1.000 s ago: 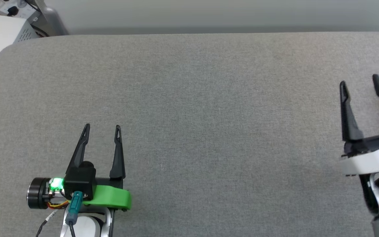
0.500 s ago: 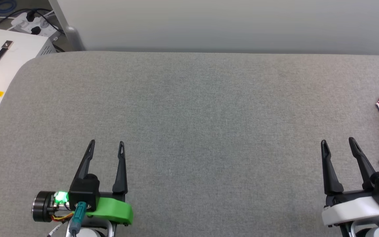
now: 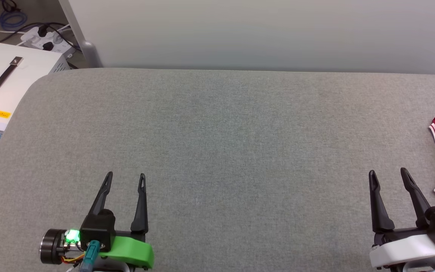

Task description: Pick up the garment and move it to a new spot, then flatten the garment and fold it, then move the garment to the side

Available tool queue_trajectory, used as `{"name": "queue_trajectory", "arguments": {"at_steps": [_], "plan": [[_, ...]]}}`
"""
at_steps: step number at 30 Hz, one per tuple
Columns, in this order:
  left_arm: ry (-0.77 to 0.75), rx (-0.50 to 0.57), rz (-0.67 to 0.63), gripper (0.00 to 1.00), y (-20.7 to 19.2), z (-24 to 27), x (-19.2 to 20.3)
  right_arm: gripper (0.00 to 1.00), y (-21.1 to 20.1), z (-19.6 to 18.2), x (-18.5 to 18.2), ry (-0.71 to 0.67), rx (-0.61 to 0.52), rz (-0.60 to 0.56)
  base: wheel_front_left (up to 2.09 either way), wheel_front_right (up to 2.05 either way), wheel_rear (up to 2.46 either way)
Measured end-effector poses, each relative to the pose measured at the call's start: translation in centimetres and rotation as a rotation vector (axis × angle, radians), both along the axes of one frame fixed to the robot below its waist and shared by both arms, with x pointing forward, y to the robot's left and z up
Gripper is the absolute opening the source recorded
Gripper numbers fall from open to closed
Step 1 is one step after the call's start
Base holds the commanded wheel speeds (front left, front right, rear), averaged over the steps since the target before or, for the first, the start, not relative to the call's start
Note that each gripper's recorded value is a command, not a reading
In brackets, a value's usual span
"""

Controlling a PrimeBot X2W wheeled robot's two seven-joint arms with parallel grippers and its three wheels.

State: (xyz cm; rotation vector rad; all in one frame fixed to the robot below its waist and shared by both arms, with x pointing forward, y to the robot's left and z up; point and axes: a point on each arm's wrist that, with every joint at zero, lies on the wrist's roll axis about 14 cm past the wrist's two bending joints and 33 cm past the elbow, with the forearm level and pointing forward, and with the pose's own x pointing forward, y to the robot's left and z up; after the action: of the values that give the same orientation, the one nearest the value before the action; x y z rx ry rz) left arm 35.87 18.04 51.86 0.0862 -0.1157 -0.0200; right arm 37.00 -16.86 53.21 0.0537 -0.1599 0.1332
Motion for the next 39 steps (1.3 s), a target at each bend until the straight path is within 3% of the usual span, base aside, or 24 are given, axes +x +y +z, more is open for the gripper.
{"name": "queue_trajectory", "arguments": {"at_steps": [1,2,39], "plan": [[0.001,-0.003,-0.001,1.0,0.01,-0.02,-0.01,1.0,0.01,0.0,0.0,0.0,0.0,0.0,0.0,0.0,0.0],[0.001,-0.004,0.0,0.0,0.02,-0.03,0.0,0.0,0.02,-0.01,0.01,0.0,0.0,0.001,0.0,0.0,0.0],[0.038,-0.013,0.006,0.0,0.01,-0.07,0.24,0.0,0.18,-0.59,-0.29,0.054,-0.026,-0.001,0.0,0.0,0.0]]}}
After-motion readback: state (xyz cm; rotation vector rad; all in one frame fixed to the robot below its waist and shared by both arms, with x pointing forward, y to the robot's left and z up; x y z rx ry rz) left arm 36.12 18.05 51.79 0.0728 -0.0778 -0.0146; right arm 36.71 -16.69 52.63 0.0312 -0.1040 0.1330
